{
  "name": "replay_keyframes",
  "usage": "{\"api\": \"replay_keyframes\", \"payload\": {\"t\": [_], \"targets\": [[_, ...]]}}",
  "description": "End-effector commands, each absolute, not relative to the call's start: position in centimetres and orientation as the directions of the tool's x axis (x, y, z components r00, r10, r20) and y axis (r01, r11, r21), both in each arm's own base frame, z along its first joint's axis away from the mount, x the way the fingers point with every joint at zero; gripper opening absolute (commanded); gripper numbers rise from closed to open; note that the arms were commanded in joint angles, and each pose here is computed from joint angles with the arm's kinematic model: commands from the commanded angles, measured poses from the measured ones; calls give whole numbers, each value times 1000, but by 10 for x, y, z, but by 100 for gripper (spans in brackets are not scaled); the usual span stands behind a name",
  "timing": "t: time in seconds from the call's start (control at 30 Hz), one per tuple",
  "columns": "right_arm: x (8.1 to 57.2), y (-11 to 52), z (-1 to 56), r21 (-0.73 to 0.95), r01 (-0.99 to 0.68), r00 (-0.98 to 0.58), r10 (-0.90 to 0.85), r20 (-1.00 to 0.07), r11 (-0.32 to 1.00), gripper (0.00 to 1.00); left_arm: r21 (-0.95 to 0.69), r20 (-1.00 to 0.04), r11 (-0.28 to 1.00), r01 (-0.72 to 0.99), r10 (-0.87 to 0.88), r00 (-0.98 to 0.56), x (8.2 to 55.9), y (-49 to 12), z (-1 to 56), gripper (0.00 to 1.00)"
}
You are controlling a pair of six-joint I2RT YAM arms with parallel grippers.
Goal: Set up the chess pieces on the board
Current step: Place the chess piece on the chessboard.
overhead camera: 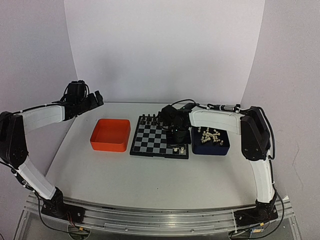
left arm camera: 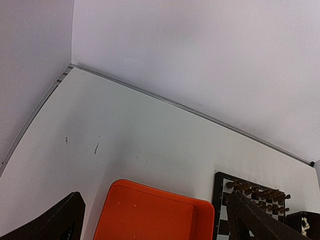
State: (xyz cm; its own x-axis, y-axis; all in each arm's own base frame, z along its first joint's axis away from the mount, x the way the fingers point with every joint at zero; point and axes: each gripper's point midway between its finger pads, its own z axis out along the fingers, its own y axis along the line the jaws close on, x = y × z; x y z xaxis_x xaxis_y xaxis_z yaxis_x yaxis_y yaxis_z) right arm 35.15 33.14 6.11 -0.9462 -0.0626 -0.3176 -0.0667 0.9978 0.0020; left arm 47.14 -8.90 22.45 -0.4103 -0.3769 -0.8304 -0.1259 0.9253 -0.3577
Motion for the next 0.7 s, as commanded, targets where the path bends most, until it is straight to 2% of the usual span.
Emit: {"api": "replay_keyframes", "payload": {"t": [0.0, 0.43, 0.67], "targets": [[345, 326, 49, -9, -69, -961, -69, -267, 998, 0, -353, -850, 927, -126, -374, -371, 473, -84, 248, 100], [346, 322, 43, -11, -66, -966, -67, -249, 998, 0, -350, -853, 928, -128, -372, -366, 473, -83, 251, 100], [348, 320, 48, -17, -63, -962, -66, -265, 998, 14, -347, -855, 929, -131, -371, -363, 473, -83, 253, 100]]}}
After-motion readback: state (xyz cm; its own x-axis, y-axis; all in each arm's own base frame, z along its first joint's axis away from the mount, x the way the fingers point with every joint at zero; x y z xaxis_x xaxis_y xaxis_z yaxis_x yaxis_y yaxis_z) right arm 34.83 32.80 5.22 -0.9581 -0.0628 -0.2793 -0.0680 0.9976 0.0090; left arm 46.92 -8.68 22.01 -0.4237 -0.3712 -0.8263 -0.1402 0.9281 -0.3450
